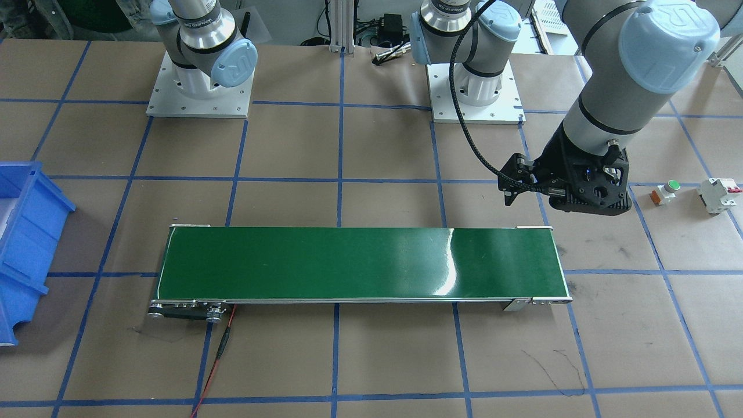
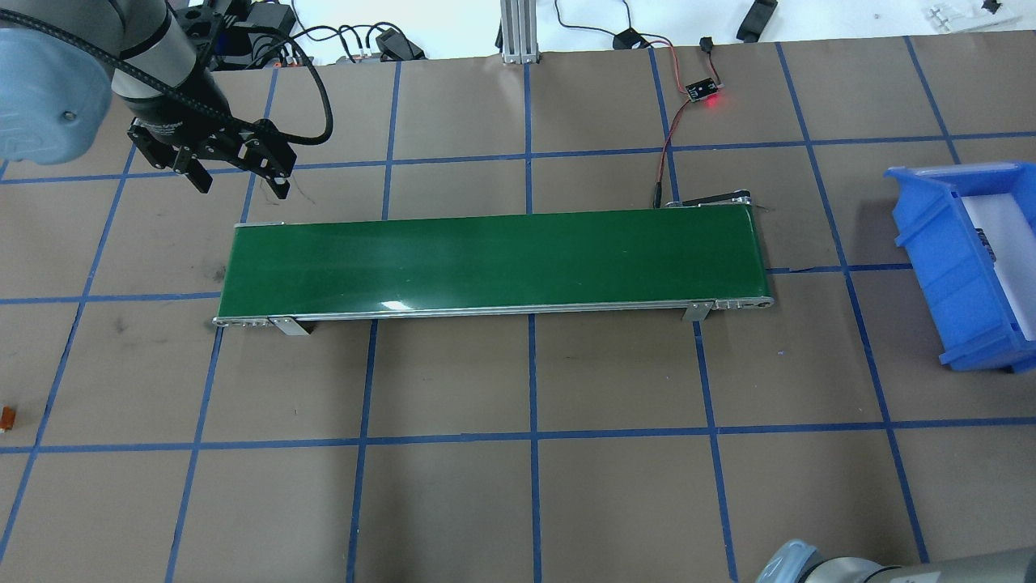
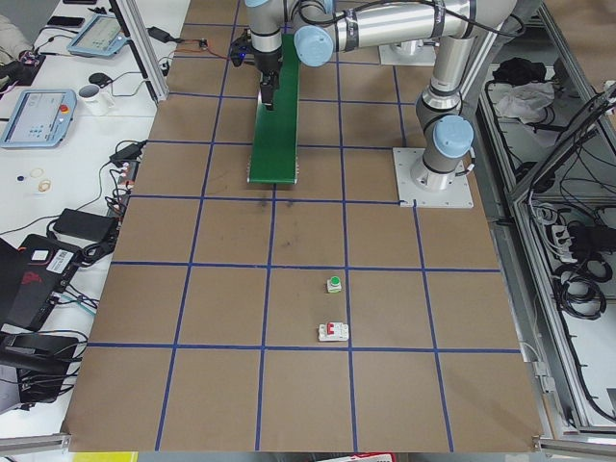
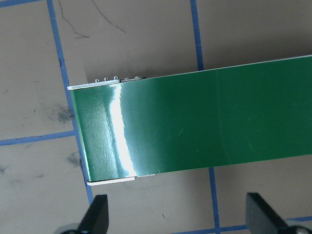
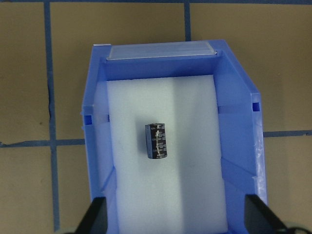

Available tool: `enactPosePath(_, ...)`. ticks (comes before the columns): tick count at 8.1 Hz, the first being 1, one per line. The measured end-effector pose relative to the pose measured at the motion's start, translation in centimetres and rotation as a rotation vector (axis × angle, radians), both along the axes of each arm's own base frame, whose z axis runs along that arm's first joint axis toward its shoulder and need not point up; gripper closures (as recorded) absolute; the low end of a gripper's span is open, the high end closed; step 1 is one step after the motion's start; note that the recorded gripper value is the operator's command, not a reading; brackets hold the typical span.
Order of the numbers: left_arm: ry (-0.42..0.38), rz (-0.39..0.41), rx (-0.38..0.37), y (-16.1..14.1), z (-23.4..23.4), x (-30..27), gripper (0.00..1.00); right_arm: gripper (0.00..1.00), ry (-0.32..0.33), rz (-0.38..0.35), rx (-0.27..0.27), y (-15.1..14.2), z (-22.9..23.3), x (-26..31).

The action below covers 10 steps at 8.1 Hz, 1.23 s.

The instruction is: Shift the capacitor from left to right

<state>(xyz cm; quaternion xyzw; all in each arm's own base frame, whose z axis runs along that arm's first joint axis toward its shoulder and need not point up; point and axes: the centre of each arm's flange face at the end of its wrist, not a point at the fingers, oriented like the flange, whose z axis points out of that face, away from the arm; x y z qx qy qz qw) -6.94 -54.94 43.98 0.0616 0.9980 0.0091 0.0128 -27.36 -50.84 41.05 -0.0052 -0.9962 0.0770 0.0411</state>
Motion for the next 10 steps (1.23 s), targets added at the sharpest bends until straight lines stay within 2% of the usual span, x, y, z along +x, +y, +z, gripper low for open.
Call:
enactPosePath(2,0.0,0.001,-0.001,0.0,0.0,0.0,0.0,0.0,-0.019,-0.044,-0.005,0.4,3.4,4.5)
enactPosePath(5,0.0,0.001,-0.002,0.0,0.1,0.1,0.0,0.0,-0.041,-0.059,-0.027,0.3,7.6,14.6)
enactPosePath(10,-0.018,0.0,-0.011,0.3,0.8,0.4,0.0,0.0,-0.104,-0.069,-0.04,0.3,9.2,31.8)
